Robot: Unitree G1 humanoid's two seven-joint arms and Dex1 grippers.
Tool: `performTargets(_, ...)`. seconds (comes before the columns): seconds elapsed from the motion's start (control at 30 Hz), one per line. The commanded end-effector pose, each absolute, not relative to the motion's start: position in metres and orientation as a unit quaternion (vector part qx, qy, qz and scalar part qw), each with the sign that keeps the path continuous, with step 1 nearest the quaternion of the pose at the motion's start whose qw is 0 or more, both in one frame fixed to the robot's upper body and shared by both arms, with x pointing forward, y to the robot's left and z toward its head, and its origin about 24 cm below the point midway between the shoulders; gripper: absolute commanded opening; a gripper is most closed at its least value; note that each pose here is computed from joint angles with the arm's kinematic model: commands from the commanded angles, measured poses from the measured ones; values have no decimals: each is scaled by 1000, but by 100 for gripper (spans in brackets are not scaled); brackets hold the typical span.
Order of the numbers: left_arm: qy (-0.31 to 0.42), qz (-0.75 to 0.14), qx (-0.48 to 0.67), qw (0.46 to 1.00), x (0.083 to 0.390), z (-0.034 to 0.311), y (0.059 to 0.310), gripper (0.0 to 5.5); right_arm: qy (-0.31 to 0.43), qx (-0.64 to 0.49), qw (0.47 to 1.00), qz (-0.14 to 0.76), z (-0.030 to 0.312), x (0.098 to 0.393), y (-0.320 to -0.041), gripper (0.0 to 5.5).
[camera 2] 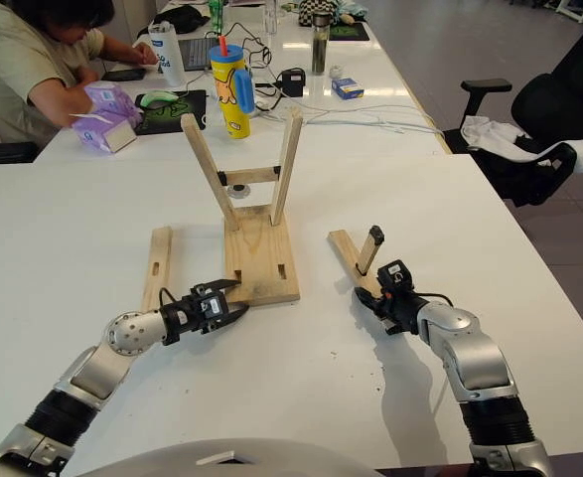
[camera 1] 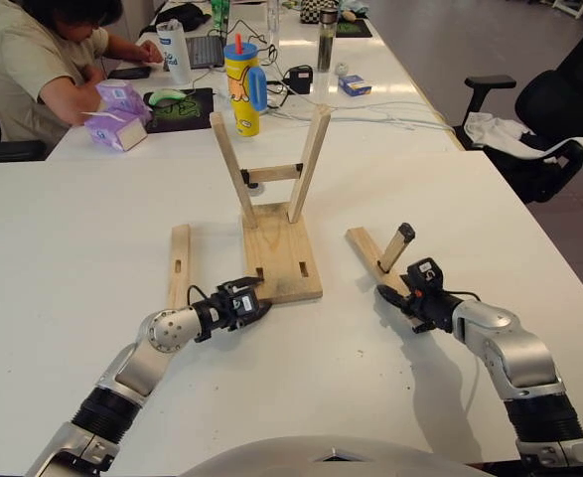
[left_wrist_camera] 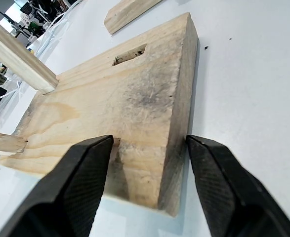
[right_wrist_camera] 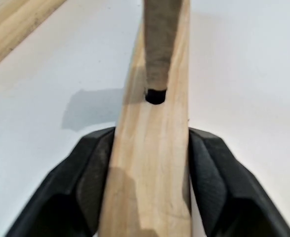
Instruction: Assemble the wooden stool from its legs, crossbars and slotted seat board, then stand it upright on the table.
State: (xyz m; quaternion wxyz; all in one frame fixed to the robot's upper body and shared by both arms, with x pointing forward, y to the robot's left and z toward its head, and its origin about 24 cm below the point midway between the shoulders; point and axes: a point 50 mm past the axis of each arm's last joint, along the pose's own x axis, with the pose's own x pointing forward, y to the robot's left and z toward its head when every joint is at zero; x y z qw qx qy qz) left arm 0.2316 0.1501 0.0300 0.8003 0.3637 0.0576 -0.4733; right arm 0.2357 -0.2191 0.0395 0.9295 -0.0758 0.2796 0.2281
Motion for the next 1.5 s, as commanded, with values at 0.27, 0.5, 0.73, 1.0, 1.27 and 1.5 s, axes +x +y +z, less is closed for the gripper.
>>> performTargets(0.27,-19,-461,-86,883,250,106,154,276,62,157,940,297,103,250,-188,207)
performTargets(0.5,18,-527,-308,792,255,134,153,388,67,351,775,521,145,235,-154,207)
performTargets(0.73,72,-580,-381,717,252,144,142,460,123,359,708,596,149,227,-145,207)
performTargets(1.0,79,-603,-376,699,248,155,136,460,158,310,699,625,143,222,-147,207)
performTargets(1.27,91,-606,-369,699,245,153,140,351,173,299,690,636,141,222,-154,207)
performTargets(1.5,108,-598,-356,710,238,146,148,241,190,282,682,648,137,221,-155,207)
